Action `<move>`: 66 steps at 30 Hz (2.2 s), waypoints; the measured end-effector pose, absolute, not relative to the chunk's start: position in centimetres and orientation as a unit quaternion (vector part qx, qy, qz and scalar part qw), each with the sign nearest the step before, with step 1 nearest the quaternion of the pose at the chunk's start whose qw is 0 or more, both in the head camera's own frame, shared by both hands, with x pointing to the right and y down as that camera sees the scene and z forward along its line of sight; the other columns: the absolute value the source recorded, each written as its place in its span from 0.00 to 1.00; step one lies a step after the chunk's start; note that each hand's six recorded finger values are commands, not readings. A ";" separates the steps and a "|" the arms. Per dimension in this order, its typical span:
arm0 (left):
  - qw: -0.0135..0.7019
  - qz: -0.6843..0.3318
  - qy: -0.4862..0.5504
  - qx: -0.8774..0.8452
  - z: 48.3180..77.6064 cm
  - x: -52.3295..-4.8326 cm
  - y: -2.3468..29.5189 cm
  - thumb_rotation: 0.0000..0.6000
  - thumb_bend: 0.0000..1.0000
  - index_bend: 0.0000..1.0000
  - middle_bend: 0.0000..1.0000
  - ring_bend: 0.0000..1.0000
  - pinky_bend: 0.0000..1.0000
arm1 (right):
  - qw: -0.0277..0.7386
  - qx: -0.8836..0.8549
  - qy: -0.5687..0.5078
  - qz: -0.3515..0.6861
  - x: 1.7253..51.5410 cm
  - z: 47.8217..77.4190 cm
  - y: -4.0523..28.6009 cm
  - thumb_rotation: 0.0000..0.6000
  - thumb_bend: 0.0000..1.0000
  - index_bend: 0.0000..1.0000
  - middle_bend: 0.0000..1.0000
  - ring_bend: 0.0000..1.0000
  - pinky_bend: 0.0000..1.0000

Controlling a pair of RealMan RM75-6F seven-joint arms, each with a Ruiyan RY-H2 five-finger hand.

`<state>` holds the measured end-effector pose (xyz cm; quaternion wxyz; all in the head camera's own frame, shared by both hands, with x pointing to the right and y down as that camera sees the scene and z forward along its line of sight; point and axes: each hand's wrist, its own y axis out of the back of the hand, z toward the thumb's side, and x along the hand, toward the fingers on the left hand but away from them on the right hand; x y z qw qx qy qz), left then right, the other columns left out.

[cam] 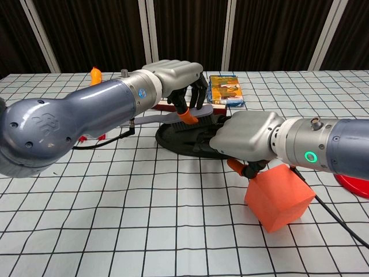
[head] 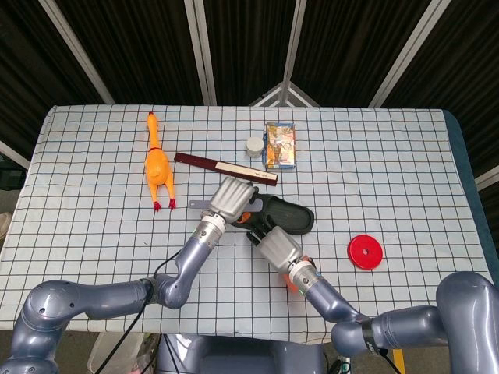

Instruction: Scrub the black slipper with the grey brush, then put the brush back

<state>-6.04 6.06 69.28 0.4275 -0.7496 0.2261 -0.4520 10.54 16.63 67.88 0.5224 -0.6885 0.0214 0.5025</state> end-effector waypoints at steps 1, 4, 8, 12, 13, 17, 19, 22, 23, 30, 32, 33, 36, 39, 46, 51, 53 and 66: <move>0.427 -0.453 0.225 -0.750 69.3 -6.1 6.1 1.00 0.58 0.52 0.65 0.58 0.57 | 0.522 -0.689 0.021 0.502 10.5 67.8 16.6 1.00 0.78 0.00 0.02 0.00 0.10; 0.431 -0.453 0.220 -0.749 69.3 -6.2 6.3 1.00 0.58 0.52 0.65 0.58 0.56 | 0.523 -0.689 0.022 0.501 10.6 67.8 16.7 1.00 0.78 0.00 0.02 0.00 0.10; 0.434 -0.455 0.214 -0.748 68.8 -6.7 6.6 1.00 0.58 0.52 0.65 0.58 0.57 | 0.520 -0.692 0.020 0.501 10.6 67.8 16.7 1.00 0.78 0.00 0.02 0.00 0.10; 0.433 -0.469 0.212 -0.740 68.5 -7.8 6.4 1.00 0.58 0.52 0.65 0.58 0.57 | 0.519 -0.693 0.020 0.499 10.6 67.9 16.7 1.00 0.78 0.00 0.02 0.00 0.10; 0.433 -0.473 0.212 -0.737 68.4 -8.0 6.3 1.00 0.58 0.52 0.65 0.58 0.57 | 0.519 -0.694 0.020 0.499 10.6 67.9 16.7 1.00 0.78 0.00 0.02 0.00 0.10; 0.434 -0.493 0.206 -0.725 68.1 -9.3 6.0 1.00 0.58 0.52 0.65 0.58 0.57 | 0.519 -0.695 0.021 0.497 10.5 68.0 16.8 1.00 0.78 0.00 0.02 0.00 0.10; 0.436 -0.499 0.206 -0.720 67.9 -9.9 5.7 1.00 0.58 0.52 0.65 0.58 0.57 | 0.518 -0.696 0.020 0.496 10.4 68.1 16.7 1.00 0.78 0.00 0.02 0.00 0.10; 0.435 -0.506 0.208 -0.715 67.7 -10.3 5.4 1.00 0.58 0.52 0.65 0.58 0.56 | 0.518 -0.698 0.022 0.495 10.3 68.2 16.8 1.00 0.78 0.00 0.02 0.00 0.10; 0.436 -0.506 0.209 -0.715 67.7 -10.3 5.4 1.00 0.58 0.52 0.65 0.58 0.56 | 0.518 -0.698 0.023 0.495 10.3 68.2 16.9 1.00 0.78 0.00 0.02 0.00 0.10; 0.434 -0.492 0.212 -0.724 68.2 -8.7 5.5 1.00 0.58 0.52 0.65 0.58 0.57 | 0.518 -0.698 0.024 0.494 10.2 68.3 16.9 1.00 0.78 0.00 0.02 0.00 0.10; 0.432 -0.486 0.214 -0.729 68.5 -8.1 5.6 1.00 0.58 0.52 0.65 0.58 0.57 | 0.519 -0.698 0.025 0.493 10.2 68.3 16.8 1.00 0.78 0.00 0.02 0.00 0.10; 0.431 -0.484 0.214 -0.731 68.6 -7.8 5.7 1.00 0.58 0.52 0.65 0.58 0.57 | 0.519 -0.698 0.026 0.493 10.1 68.3 16.8 1.00 0.78 0.00 0.02 0.00 0.10; 0.427 -0.477 0.211 -0.739 69.1 -6.9 5.9 1.00 0.58 0.52 0.65 0.58 0.57 | 0.520 -0.697 0.024 0.494 10.2 68.2 16.7 1.00 0.78 0.00 0.02 0.00 0.10; 0.421 -0.474 0.210 -0.745 69.6 -6.2 6.0 1.00 0.58 0.52 0.65 0.58 0.57 | 0.518 -0.695 0.021 0.499 10.4 68.1 16.5 1.00 0.78 0.00 0.02 0.00 0.10; 0.405 -0.448 0.224 -0.765 69.6 -5.0 6.3 1.00 0.58 0.52 0.65 0.58 0.57 | 0.515 -0.694 0.017 0.503 10.9 68.0 16.3 1.00 0.78 0.00 0.02 0.00 0.10; 0.401 -0.419 0.239 -0.779 69.3 -4.5 6.3 1.00 0.58 0.52 0.65 0.58 0.56 | 0.512 -0.697 0.016 0.501 10.9 67.9 16.2 1.00 0.78 0.00 0.02 0.00 0.10; 0.397 -0.412 0.244 -0.783 69.4 -4.5 6.3 1.00 0.58 0.52 0.65 0.58 0.57 | 0.511 -0.699 0.017 0.501 11.0 68.0 16.3 1.00 0.78 0.00 0.02 0.00 0.10; 0.401 -0.402 0.250 -0.784 69.5 -5.6 6.0 1.00 0.58 0.52 0.65 0.58 0.57 | 0.506 -0.702 0.022 0.501 11.1 68.4 16.7 1.00 0.78 0.00 0.02 0.00 0.10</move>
